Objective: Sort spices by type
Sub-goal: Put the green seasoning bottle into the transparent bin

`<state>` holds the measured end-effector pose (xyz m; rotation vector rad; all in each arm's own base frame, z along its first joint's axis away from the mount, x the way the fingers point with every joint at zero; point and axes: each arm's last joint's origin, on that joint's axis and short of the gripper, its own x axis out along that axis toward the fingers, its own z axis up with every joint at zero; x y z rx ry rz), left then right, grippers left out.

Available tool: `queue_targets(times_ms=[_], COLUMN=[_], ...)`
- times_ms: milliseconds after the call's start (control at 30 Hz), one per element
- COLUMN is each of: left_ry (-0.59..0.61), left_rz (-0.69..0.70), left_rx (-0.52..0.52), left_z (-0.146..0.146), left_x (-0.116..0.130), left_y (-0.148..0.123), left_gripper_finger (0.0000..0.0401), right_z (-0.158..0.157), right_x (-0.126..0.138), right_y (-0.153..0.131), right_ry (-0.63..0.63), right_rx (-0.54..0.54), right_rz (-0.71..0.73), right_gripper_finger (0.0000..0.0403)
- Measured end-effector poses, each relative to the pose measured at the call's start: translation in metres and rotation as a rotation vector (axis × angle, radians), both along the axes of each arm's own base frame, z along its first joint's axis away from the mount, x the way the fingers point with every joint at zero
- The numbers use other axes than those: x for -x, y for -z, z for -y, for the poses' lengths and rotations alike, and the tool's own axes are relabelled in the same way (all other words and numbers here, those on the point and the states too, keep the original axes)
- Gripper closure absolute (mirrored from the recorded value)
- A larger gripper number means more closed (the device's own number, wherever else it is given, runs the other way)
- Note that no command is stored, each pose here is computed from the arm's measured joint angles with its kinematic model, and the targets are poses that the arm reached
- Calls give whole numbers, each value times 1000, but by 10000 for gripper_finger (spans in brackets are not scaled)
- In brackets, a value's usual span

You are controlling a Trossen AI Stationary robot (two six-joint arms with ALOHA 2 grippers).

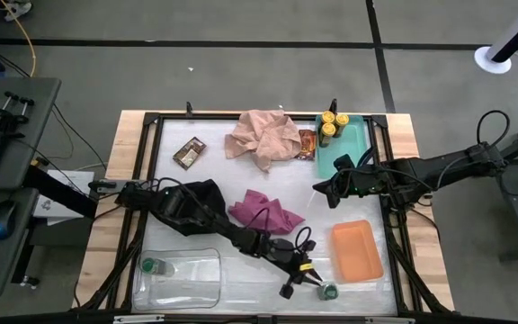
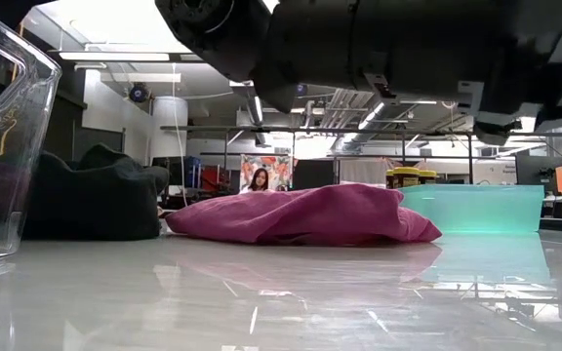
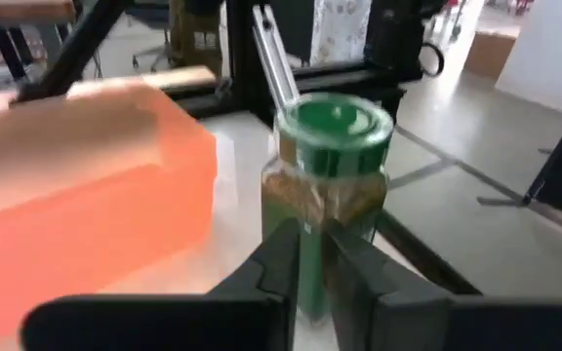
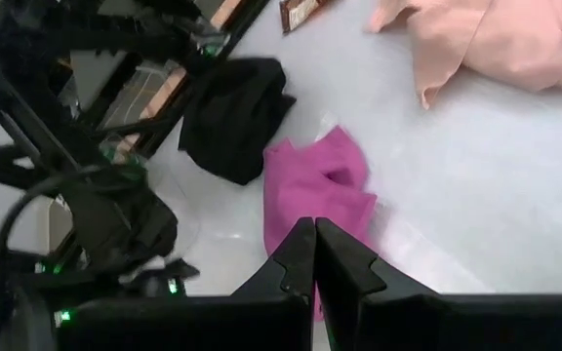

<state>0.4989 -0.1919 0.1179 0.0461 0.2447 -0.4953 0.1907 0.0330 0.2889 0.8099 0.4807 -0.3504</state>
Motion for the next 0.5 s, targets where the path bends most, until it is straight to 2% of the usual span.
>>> queue_targets(times_ms=[133, 267, 400, 500], left_ry=[-21, -58, -75, -106], left_rz=[-133, -293, -319, -278], left_rx=[-41, -108, -141, -99], left_z=[-12, -33, -50, -59], left_x=[2, 6, 10, 12], left_y=[0, -5, -5, -16], left_gripper_finger=[398, 401, 401, 401], right_z=[-13, -45, -93, -132], right_x=[2, 12, 30, 45], right_y=[1, 3, 12, 23], right_ry=[-135, -319, -430, -484], right_rx=[-68, -251, -424, -534], right_rz=[-21, -71, -201, -318], right_gripper_finger=[402, 402, 402, 402])
